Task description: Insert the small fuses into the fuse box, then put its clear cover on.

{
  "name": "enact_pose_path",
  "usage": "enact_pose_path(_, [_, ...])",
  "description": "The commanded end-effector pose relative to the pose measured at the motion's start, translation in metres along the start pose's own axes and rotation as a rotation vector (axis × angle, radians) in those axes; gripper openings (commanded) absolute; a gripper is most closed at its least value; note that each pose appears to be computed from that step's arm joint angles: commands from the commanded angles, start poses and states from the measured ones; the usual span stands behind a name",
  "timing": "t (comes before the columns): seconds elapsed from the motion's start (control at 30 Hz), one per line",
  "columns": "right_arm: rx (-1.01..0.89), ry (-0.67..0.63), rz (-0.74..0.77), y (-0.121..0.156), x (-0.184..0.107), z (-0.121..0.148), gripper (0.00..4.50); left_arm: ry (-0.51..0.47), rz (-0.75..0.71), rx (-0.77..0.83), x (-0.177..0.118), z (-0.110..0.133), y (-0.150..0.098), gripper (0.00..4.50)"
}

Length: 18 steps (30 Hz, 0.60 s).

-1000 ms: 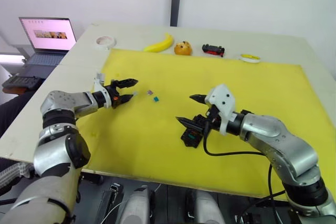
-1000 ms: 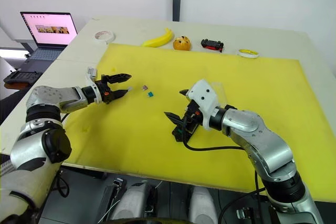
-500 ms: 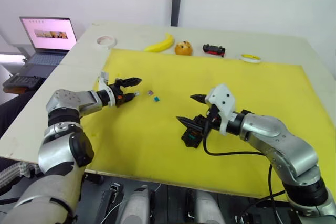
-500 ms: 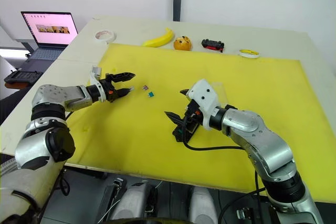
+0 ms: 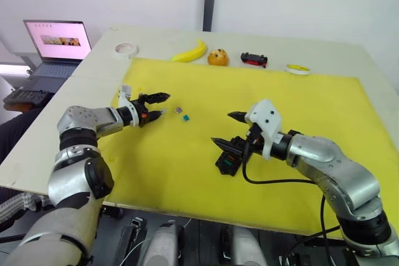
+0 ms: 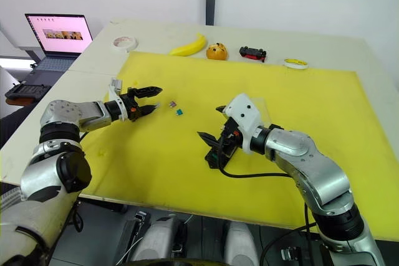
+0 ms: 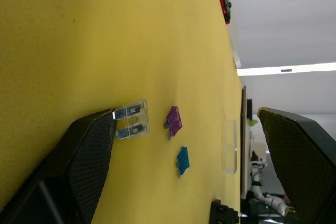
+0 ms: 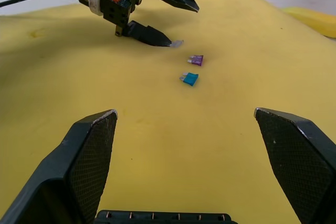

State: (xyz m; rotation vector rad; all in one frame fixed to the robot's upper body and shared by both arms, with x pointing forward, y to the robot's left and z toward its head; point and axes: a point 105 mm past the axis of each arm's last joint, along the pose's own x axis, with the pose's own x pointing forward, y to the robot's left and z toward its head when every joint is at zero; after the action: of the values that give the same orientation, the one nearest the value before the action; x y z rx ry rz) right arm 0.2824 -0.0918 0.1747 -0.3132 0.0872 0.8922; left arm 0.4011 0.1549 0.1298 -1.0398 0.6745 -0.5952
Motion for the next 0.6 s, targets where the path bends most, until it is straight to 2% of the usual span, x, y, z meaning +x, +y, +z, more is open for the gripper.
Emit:
enact_pose_path(0.03, [-0.046, -0.039, -0.018, -0.003, -0.006, 0.013, 4.43, 0.087, 0.018, -0.042, 0.014, -0.025, 0.009, 4.50])
enact_pose_path(0.07, [-0.047, -0.039, -0.019, -0.003, -0.006, 0.013, 4.43, 0.092, 0.023, -0.042, 0.014, -0.026, 0.010, 4.50])
enact_pose_path(0.1, [-0.047, -0.041, -0.023, -0.003, -0.006, 0.013, 4.48, 0.097, 0.035, -0.033, 0.014, -0.028, 0.012, 4.25])
enact_pose_path(0.17, [-0.045, -0.043, -0.033, -0.005, -0.006, 0.013, 4.50, 0.104, 0.035, -0.033, 0.014, -0.030, 0.013, 3.60])
enact_pose_path(0.23, [-0.045, -0.042, -0.037, -0.006, -0.006, 0.012, 4.50, 0.103, 0.041, -0.035, 0.013, -0.031, 0.015, 2.60])
enact_pose_path(0.5, [-0.045, -0.082, -0.115, -0.020, -0.009, 0.019, 4.50, 0.082, 0.092, -0.042, 0.011, -0.031, 0.031, 2.60])
enact_pose_path(0.6, [-0.049, -0.053, -0.063, -0.013, -0.012, 0.014, 4.50, 0.069, 0.081, -0.049, 0.010, -0.029, 0.032, 2.60])
